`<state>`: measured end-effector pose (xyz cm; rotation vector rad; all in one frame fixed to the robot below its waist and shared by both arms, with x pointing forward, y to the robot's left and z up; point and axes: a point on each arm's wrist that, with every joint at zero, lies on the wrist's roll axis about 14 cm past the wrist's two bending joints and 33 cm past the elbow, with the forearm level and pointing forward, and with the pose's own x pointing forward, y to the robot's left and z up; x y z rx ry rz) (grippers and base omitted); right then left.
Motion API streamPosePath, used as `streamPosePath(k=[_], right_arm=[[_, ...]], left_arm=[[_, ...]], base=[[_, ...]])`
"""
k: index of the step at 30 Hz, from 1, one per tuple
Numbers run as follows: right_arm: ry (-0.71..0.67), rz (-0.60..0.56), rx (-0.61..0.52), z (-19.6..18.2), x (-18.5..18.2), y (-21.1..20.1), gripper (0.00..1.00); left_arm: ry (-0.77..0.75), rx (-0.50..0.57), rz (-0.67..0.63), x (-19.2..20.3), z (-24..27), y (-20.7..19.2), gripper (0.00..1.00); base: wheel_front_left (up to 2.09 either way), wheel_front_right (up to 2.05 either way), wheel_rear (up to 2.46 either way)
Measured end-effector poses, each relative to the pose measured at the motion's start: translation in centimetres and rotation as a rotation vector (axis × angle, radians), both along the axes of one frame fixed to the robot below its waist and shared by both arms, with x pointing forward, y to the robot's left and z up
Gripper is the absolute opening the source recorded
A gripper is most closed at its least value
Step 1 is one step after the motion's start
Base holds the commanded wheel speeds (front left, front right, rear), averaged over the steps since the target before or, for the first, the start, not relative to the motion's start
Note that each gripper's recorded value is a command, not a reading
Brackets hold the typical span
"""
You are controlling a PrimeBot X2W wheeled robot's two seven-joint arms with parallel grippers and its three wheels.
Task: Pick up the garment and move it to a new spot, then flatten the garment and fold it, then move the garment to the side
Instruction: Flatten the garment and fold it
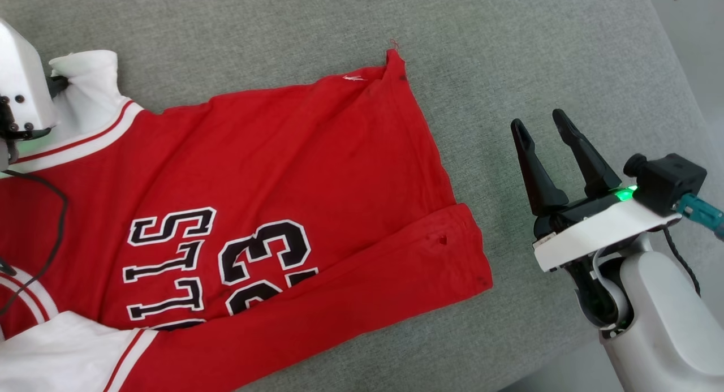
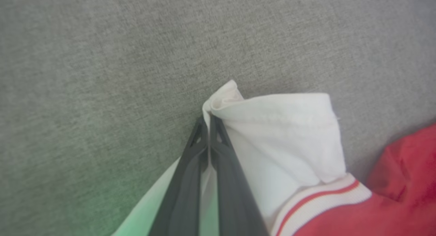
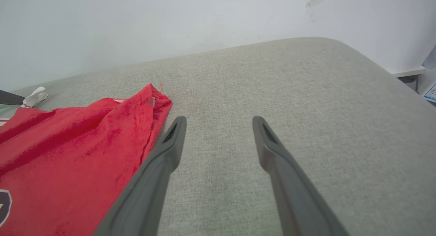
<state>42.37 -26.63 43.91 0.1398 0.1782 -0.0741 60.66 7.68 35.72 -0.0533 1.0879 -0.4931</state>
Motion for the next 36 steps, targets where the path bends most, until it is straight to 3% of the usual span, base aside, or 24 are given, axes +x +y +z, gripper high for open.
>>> streamPosePath(k=[11, 22, 30, 31, 32, 33, 36], right_arm=[[0.150, 0.144, 0.112, -0.1, 3.8, 2.4, 1.00], [0.517, 0.308, 0.112, -3.3, 8.8, 5.2, 1.00], [0.751, 0.378, 0.116, -7.5, 10.9, 8.4, 1.00], [0.774, 0.381, 0.114, -7.7, 10.9, 8.5, 0.39], [0.790, 0.384, 0.114, -7.9, 10.8, 8.6, 0.15], [0.806, 0.386, 0.115, -8.0, 10.8, 8.6, 0.00], [0.828, 0.395, 0.119, -8.1, 10.5, 9.0, 0.00]], left_arm=[[-0.162, -0.004, 0.039, -0.2, 3.0, 0.9, 0.00], [-0.422, -0.023, 0.018, -0.5, 9.7, 2.7, 0.00], [-0.468, 0.009, 0.038, -1.7, 9.7, 5.4, 0.00], [-0.470, 0.009, 0.042, -1.8, 9.7, 5.6, 0.00], [-0.473, 0.006, 0.044, -1.8, 9.7, 5.6, 0.00], [-0.475, 0.003, 0.044, -1.8, 9.8, 5.6, 0.00], [-0.470, -0.004, 0.047, -2.1, 9.6, 5.7, 0.00]], base=[[0.00, 0.00, 0.00], [0.00, 0.00, 0.00], [0.00, 0.00, 0.00], [0.00, 0.00, 0.00], [0.00, 0.00, 0.00], [0.00, 0.00, 0.00], [0.00, 0.00, 0.00]])
